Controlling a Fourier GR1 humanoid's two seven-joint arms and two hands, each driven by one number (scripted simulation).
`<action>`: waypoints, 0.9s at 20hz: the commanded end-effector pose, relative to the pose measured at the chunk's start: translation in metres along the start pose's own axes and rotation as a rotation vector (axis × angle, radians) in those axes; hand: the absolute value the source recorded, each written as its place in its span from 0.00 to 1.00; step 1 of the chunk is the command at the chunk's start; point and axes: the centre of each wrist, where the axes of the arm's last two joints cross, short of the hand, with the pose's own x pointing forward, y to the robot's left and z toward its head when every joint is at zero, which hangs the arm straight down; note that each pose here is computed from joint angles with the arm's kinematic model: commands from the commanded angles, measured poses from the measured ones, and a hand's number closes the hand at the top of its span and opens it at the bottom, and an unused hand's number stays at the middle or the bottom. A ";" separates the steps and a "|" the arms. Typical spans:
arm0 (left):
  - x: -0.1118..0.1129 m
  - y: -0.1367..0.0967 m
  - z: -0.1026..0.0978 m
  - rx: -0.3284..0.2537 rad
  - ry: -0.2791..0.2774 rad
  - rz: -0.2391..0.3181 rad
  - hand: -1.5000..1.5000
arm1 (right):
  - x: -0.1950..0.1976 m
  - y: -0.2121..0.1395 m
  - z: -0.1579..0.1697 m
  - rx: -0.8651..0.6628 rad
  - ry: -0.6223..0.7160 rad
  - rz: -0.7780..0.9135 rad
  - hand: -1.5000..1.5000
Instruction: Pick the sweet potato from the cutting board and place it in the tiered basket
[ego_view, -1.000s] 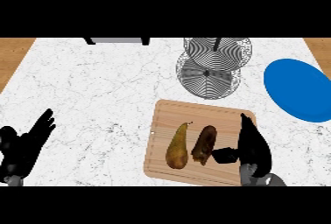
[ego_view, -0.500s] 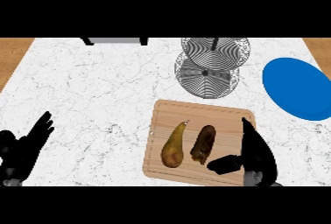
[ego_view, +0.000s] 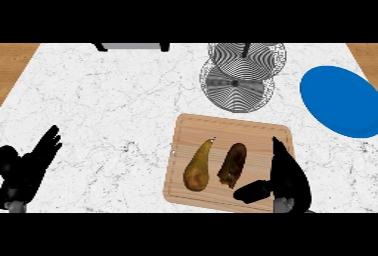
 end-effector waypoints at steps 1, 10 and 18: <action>0.007 -0.004 0.004 -0.002 -0.003 0.007 0.50 | -0.008 0.008 0.002 0.019 0.156 0.001 0.00; 0.007 0.005 -0.004 0.029 0.002 -0.006 0.50 | -0.003 0.000 -0.030 0.023 0.159 -0.008 0.00; 0.000 0.004 -0.007 0.002 0.005 -0.003 0.50 | 0.005 0.045 -0.036 0.050 0.168 0.002 0.00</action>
